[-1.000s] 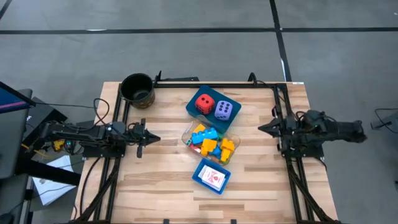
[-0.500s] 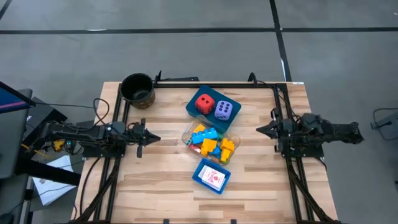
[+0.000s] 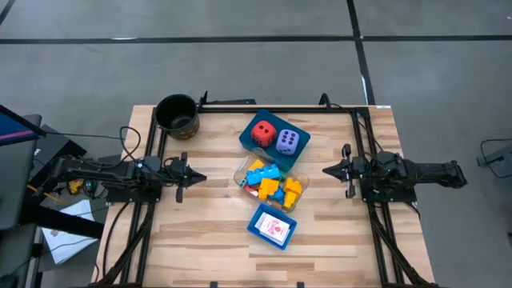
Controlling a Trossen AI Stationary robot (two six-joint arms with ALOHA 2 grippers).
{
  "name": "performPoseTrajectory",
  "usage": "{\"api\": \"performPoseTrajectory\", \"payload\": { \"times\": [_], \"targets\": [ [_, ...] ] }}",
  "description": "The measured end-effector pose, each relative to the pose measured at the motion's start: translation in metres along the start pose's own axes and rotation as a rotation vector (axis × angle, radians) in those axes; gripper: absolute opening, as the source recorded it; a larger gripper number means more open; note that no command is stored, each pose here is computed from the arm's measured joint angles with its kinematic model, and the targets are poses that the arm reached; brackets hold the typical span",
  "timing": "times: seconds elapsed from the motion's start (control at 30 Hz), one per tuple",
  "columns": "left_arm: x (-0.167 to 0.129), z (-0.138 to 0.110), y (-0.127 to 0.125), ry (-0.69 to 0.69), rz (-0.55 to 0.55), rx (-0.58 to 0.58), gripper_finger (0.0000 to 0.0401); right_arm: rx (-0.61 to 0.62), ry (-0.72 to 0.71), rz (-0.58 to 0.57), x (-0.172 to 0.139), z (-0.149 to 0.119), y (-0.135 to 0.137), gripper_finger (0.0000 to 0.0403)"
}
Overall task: Pick & Place Toys
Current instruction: Return to Home Position
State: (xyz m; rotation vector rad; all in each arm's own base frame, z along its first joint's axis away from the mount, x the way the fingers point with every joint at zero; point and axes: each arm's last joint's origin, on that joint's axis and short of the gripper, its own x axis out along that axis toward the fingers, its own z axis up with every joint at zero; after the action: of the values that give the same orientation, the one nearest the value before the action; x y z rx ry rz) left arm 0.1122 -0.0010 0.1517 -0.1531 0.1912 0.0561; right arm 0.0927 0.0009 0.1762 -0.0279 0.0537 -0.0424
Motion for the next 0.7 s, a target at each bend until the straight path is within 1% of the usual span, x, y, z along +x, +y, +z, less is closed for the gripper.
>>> {"api": "performPoseTrajectory", "payload": {
  "times": [0.1, 0.23, 0.43, 0.63, 0.7],
  "targets": [
    [0.0, 0.0, 0.0, 0.0, 0.0, 0.0, 0.0011, 0.006, 0.004, 0.005, -0.0001, -0.0002, -0.0001, 0.0],
    [0.0, 0.0, 0.0, 0.0, 0.0, 0.0, 0.0011, -0.015, 0.002, 0.051, 0.0018, -0.0053, 0.0016, 0.0],
    [0.0, 0.0007, -0.0001, -0.007, -0.001, 0.0, 0.0011, -0.054, -0.07, 0.054, 0.0048, -0.0081, 0.0019, 0.0],
    [0.0, 0.0018, -0.0003, -0.019, -0.003, -0.001, 0.0011, -0.048, -0.066, 0.053, 0.0051, -0.0084, 0.0019, 0.0],
    [0.0, 0.0018, -0.0003, -0.018, -0.003, -0.001, 0.0011, -0.024, -0.06, 0.055, 0.0054, -0.0088, 0.002, 0.0]
  ]
}}
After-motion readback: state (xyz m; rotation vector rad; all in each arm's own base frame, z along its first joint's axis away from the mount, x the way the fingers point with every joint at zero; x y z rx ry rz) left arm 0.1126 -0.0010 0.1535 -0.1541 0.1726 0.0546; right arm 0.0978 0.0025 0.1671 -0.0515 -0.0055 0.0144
